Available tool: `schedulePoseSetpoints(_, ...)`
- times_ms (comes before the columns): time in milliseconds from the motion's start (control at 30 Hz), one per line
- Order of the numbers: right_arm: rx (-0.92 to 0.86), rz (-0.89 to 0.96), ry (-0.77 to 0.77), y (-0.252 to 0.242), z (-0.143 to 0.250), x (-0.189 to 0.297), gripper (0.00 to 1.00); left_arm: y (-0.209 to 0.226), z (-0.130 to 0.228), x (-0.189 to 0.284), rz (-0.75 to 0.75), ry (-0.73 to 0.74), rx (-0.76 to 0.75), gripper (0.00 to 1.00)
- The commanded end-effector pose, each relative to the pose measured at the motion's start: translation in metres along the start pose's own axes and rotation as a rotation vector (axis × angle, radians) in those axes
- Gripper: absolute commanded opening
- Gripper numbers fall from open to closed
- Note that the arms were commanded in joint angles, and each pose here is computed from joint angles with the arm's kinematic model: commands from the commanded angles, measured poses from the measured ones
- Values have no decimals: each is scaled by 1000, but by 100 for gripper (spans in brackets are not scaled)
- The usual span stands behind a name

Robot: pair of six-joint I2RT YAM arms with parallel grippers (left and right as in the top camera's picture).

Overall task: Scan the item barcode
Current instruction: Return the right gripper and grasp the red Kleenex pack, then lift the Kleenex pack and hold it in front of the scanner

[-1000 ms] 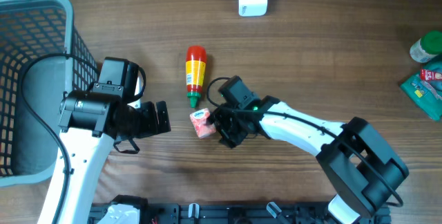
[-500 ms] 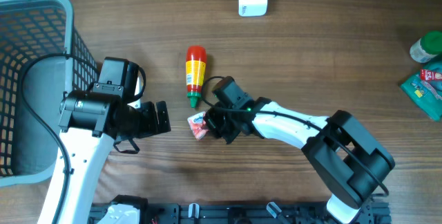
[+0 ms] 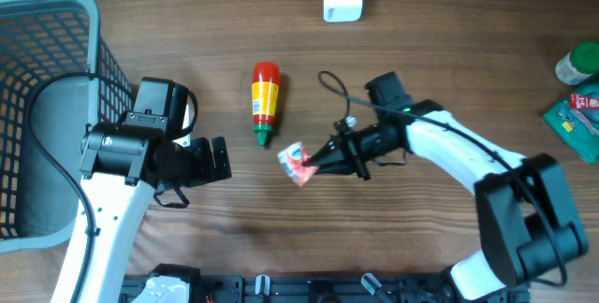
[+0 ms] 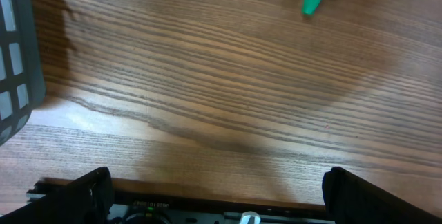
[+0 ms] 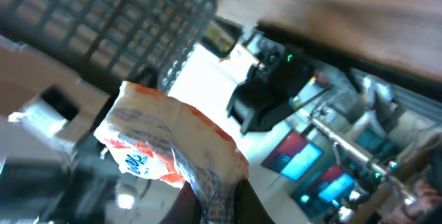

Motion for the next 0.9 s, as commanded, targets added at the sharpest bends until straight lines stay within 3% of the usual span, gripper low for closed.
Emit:
schedulePoseSetpoints(0,133,-100,77,15,40,19,4,1,1,0,-12,-4,8,100)
schedulePoseSetpoints(333,168,-139,83,32,128,37,4,1,1,0,-12,-4,8,100)
schedulePoseSetpoints(633,234,-138,35,33,142,39,5,1,1,0,-12,-4,8,100)
schedulePoseSetpoints(733,786,-137,-170,59,123,44,4,1,1,0,-12,-4,8,100)
schedulePoseSetpoints(867,1050,-113,-434,86,99,55,5,1,1,0,-12,-4,8,100)
Point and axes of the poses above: each gripper's point midway between its finger pads, its own x axis back along the fingers, its own y axis along the line the jaws close on, z = x × y, the point moved 3 cm from there along x, back along the fingers, and after that the axes turned 4 degrees about -x, right-handed, at the moved point
